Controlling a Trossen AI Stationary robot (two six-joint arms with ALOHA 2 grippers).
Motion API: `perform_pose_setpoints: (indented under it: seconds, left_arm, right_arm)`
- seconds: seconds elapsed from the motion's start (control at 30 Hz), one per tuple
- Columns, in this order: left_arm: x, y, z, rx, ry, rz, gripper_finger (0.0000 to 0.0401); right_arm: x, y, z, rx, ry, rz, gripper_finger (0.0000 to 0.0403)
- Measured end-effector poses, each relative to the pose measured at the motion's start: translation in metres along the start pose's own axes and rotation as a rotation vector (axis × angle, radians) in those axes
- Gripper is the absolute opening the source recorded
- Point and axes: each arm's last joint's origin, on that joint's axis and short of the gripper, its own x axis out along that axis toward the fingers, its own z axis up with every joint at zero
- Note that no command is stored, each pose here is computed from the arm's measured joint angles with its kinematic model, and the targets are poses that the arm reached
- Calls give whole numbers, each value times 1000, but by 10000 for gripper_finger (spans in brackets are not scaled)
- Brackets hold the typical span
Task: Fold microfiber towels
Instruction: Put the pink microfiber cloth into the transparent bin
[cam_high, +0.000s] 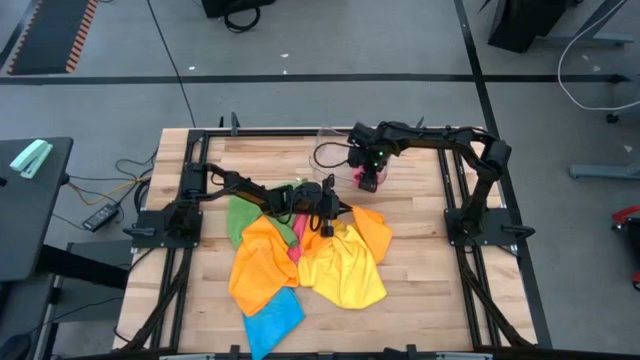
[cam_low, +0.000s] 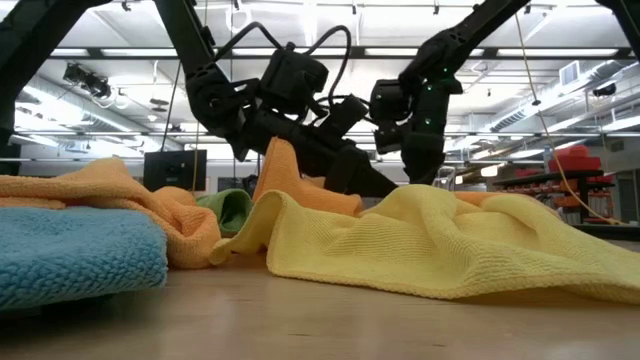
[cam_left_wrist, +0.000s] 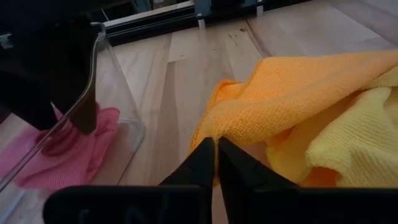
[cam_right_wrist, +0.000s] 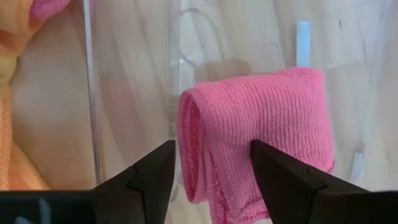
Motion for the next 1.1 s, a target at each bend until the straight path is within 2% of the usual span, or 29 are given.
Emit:
perform_pose_setpoints:
  seconds: [0.53,0.73,0.9,1.1]
  left_arm:
    - [0,-1,4,6,-42,6,31]
    - [-1,-13,9,136,-51,-5,16]
    - [-1,-25,12,294,-25,62,17]
    - [-3,-39,15,393,-8,104,19]
  right_arm:
    - [7,-4,-8,84,3,46,217]
    - [-2,-5,-3,88,26,40,217]
    - [-5,-4,-3,93,38,45,217]
    - [-6,-8,-5,102,52,50,217]
